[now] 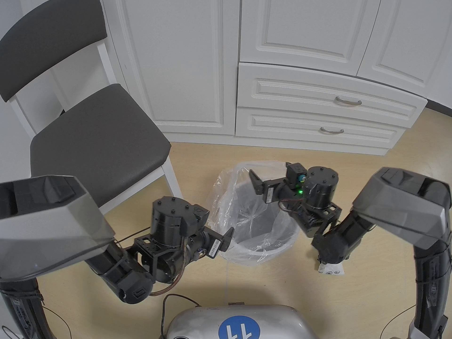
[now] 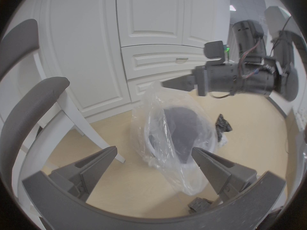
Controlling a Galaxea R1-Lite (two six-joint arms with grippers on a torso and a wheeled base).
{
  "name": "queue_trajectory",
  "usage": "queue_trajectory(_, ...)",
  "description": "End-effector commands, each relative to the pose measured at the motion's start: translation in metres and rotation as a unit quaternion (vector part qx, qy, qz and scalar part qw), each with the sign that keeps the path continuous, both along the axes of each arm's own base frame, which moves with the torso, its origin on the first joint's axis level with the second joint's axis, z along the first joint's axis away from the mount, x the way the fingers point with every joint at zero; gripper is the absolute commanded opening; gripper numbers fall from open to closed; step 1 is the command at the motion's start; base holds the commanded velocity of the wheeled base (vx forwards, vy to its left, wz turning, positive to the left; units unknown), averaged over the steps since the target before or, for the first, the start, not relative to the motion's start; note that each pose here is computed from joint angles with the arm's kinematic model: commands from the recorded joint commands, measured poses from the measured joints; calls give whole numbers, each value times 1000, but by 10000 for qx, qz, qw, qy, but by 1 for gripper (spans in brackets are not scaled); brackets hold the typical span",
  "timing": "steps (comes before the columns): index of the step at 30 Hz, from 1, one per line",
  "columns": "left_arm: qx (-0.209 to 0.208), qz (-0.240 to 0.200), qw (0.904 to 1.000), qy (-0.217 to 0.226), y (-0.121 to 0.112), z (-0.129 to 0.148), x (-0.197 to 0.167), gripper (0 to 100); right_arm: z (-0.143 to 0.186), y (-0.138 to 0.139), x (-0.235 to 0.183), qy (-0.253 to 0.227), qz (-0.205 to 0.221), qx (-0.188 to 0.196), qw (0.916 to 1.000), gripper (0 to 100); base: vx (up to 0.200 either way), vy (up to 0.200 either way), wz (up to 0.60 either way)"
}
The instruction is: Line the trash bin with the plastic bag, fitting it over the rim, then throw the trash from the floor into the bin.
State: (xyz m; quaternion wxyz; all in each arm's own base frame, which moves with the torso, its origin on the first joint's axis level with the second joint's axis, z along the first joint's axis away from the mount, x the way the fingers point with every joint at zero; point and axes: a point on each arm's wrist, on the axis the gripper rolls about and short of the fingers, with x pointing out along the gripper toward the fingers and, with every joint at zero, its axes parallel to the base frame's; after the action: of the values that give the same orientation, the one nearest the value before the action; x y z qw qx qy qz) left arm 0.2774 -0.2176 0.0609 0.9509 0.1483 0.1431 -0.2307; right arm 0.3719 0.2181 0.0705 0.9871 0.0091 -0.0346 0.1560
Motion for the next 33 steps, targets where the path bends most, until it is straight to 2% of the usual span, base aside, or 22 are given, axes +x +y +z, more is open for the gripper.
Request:
queue_trajectory(1, 135, 531, 9984, -111, -36, -27, 13, 100, 38, -60, -2, 443, -565, -306, 9970, 100, 0, 0, 0)
queue_trajectory(6, 143, 853, 9960, -231, -37, -29, 25, 100, 30, -67, 1, 733, -645, -445, 9942, 100, 0, 0, 0)
queue_trajectory(11, 127, 1078, 9936, -302, -24, -23, 37, 100, 17, -72, 8, 1067, -708, -598, 9900, 100, 0, 0, 0)
queue_trajectory(19, -1, 1407, 9890, -464, -6, -9, 57, 100, -11, -75, 36, 1193, -890, -599, 9870, 100, 0, 0, 0)
queue_trajectory(28, 93, 1765, 9835, -384, 12, -15, 84, 100, -37, -74, 55, 1335, -976, -482, 9851, 100, 0, 0, 0)
queue_trajectory(33, 78, 1871, 9815, -407, 18, -16, 93, 100, -39, -75, 62, 1276, -1009, -407, 9858, 100, 0, 0, 0)
